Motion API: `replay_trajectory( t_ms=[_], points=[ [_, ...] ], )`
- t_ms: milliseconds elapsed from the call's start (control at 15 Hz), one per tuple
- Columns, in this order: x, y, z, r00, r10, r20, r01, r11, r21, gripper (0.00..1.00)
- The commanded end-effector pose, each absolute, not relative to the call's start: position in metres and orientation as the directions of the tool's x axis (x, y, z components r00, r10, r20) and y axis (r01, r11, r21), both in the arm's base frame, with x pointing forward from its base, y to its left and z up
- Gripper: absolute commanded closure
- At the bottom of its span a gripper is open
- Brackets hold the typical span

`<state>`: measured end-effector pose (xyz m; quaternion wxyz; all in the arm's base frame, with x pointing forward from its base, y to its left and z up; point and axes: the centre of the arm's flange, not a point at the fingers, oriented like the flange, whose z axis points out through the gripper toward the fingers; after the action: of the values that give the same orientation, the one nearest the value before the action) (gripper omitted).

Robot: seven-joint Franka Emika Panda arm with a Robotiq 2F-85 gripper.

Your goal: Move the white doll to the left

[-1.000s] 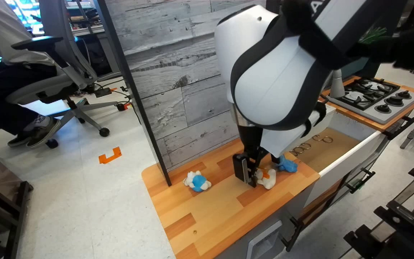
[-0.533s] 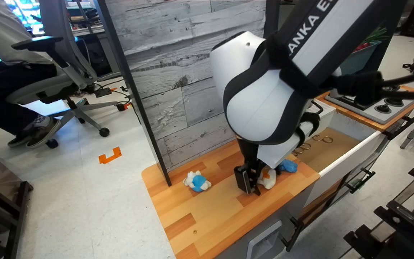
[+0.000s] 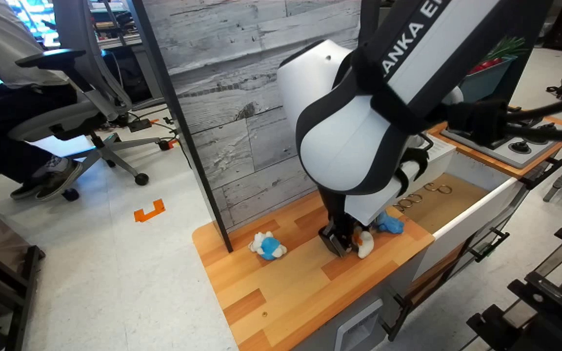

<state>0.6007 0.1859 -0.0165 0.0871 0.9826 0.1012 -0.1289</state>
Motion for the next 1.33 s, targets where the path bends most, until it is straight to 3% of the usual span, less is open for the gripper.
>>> replay_trajectory(
  t_ms=[0,1267],
  points=[
    [0.602,0.191,-0.01,0.944,0.197,-0.263,0.24,-0.96,0.143,0.99],
    [0.571,0.276,0.011,0.902,0.377,-0.212,0.404,-0.909,0.099,0.98]
  ],
)
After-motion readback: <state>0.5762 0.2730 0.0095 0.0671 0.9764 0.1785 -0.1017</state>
